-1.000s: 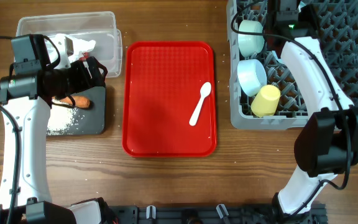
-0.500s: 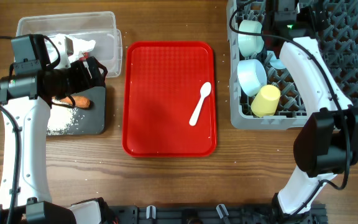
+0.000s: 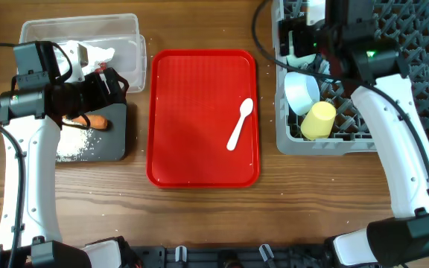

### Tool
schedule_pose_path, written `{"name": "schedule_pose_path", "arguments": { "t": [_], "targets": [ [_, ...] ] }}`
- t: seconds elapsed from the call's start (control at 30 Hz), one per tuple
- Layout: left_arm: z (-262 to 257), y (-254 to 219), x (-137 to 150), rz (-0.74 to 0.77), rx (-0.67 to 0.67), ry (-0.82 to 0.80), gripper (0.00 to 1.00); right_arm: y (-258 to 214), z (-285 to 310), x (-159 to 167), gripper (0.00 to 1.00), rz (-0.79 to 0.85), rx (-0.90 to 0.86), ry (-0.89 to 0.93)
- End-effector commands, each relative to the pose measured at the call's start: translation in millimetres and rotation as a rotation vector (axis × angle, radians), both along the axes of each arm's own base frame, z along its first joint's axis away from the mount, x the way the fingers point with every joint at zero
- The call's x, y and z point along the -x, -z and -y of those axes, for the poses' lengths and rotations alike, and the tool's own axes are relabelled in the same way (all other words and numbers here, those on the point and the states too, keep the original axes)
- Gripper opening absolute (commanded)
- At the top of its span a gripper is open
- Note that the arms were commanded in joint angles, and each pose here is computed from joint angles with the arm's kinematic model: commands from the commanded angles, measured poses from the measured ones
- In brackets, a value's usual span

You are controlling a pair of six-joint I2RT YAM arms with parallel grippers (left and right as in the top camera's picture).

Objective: Sort waste into correct bins and load items into the dishwasher rack
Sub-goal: 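Grasp the white spoon on the red tray with the right gripper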

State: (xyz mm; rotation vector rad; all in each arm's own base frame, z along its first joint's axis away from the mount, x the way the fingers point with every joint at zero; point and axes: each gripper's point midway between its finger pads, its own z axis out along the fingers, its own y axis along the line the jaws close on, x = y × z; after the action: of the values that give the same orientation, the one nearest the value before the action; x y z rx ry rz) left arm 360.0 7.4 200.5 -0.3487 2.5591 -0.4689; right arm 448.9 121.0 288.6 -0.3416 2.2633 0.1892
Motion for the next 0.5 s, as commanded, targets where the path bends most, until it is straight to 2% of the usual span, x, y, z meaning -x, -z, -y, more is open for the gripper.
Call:
{"name": "schedule_pose_path", "arguments": {
  "t": [0.0, 0.17, 0.23, 0.4, 0.47],
  "targets": [
    [-3.5, -7.4, -3.0, 0.021, -0.011, -0.011, 1.0, 34.3, -78.6, 35.1, 1.0, -0.248, -0.286, -0.212],
    [-3.5, -7.4, -3.0, 0.021, -0.011, -0.011, 1.0, 100.9, -114.8, 65.3, 1.0, -0.488, -0.281, -0.173],
    [-3.5, -7.4, -3.0, 0.021, -0.011, -0.011, 1.0, 146.3, -114.6, 80.0, 1.0, -0.583, -0.171, -0.089],
    [-3.5, -7.4, -3.0, 0.021, -0.011, -0.011, 1.0, 214.1, -104.6, 110.5, 1.0, -0.697, 0.019, -0.007],
    [-3.5, -7.4, -3.0, 0.021, -0.011, -0.011, 1.0, 233.4, -98.5, 117.4, 0.95, -0.709, 0.071, 0.025]
  ]
}}
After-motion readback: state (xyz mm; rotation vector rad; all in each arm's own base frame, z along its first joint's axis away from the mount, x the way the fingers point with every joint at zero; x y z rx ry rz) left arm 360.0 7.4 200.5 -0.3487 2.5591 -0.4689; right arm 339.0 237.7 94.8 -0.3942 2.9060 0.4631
